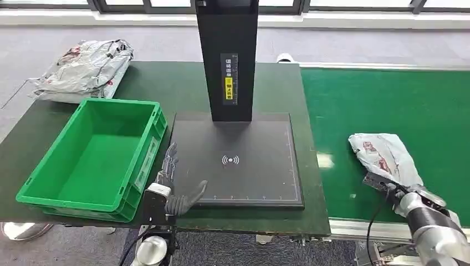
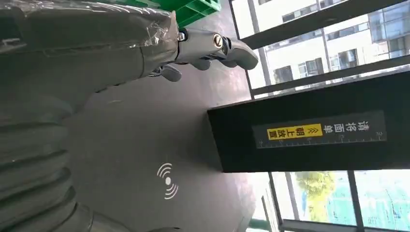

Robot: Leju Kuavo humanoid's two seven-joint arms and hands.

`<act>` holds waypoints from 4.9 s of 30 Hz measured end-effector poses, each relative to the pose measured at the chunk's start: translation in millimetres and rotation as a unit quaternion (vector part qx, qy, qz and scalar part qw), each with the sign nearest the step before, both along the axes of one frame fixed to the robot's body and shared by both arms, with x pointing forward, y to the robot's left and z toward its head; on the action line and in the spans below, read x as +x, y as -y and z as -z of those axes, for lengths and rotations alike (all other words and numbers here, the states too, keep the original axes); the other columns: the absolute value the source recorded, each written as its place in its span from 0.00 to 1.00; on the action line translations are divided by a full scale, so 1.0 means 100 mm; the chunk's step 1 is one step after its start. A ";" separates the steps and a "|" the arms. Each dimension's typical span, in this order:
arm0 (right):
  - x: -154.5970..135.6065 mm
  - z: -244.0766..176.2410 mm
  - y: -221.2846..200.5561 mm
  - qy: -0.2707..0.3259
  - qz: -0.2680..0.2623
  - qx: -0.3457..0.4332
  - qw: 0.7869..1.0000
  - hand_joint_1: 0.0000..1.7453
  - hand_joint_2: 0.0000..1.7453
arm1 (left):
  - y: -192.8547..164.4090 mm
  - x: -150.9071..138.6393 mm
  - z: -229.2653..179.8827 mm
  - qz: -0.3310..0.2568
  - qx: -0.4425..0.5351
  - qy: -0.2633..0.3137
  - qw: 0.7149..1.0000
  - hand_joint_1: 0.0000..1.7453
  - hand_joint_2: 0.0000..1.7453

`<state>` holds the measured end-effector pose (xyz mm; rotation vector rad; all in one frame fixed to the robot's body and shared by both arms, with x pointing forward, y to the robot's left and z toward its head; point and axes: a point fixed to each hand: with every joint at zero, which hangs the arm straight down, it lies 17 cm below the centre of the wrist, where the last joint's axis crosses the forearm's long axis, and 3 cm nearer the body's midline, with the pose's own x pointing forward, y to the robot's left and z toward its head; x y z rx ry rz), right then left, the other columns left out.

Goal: Moved the parcel from conveyor to table for the left to box.

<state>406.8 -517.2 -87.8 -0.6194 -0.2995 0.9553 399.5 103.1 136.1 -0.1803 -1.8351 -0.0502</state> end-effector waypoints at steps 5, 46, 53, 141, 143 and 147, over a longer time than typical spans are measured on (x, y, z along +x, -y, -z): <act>0.17 -0.04 -0.23 0.055 0.008 0.082 0.995 1.00 1.00 | -0.05 -0.02 0.02 -0.010 0.000 -0.003 1.000 0.00 1.00; 1.01 -1.72 -4.14 0.353 -0.246 0.404 0.807 1.00 1.00 | -0.42 -0.26 -0.09 -0.075 0.008 0.010 0.997 0.00 1.00; 0.59 -1.40 -4.70 0.291 -0.312 0.400 0.811 1.00 1.00 | -0.37 -0.27 -0.10 -0.067 0.006 0.009 0.998 0.00 1.00; -0.44 -2.92 -4.27 0.461 -0.069 0.719 0.516 0.00 1.00 | 0.81 0.22 1.44 0.306 0.593 0.066 0.742 1.00 1.00; -0.47 -2.90 -4.27 0.460 -0.068 0.720 0.516 0.00 1.00 | 0.78 0.26 1.45 0.307 0.596 0.064 0.739 1.00 1.00; -0.50 -2.89 -4.26 0.459 -0.066 0.720 0.516 0.00 1.00 | 0.75 0.33 1.44 0.305 0.601 0.062 0.736 1.00 1.00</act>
